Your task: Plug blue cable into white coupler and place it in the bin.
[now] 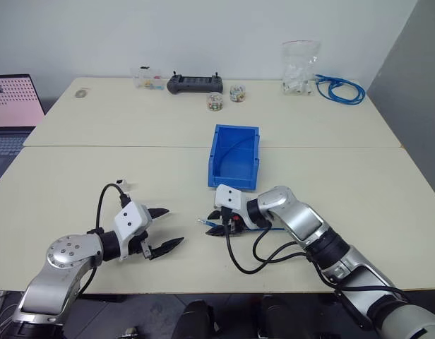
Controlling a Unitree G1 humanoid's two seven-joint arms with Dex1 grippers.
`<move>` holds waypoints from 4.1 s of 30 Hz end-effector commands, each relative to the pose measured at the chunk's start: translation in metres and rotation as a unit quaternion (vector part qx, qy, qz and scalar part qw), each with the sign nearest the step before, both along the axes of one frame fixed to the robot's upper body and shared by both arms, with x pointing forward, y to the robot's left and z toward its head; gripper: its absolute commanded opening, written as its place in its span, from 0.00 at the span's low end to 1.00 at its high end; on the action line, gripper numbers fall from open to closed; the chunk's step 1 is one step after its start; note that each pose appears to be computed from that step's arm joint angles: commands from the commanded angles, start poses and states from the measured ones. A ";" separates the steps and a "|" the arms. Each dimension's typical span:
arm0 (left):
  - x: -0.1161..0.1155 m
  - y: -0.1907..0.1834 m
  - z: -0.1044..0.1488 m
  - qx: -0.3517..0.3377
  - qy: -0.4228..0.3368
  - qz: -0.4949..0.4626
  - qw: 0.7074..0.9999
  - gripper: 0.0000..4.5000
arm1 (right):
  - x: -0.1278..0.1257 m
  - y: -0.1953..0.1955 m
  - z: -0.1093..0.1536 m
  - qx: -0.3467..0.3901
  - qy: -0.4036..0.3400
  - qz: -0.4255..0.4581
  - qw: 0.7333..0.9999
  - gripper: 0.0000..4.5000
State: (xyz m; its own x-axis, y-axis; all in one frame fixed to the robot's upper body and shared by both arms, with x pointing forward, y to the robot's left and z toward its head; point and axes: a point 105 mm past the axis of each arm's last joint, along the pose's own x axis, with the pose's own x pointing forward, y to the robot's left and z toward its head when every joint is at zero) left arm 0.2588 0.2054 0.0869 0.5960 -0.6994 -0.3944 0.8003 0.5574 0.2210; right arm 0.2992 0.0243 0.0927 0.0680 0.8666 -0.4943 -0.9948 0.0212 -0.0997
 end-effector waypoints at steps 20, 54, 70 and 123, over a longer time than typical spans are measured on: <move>0.018 -0.017 0.003 -0.008 -0.014 -0.058 0.998 1.00 | 0.003 -0.049 0.017 0.053 -0.027 -0.158 0.986 0.99; 0.004 -0.007 0.009 -0.028 0.029 -0.045 0.998 1.00 | -0.019 -0.032 0.024 0.101 0.020 -0.094 0.990 0.99; -0.002 -0.003 0.009 -0.016 0.036 -0.047 0.998 1.00 | 0.033 -0.006 0.008 0.084 0.022 -0.206 0.975 0.99; -0.002 -0.012 0.003 -0.008 0.030 -0.067 0.997 1.00 | 0.009 0.002 0.011 0.050 -0.048 -0.101 0.992 0.99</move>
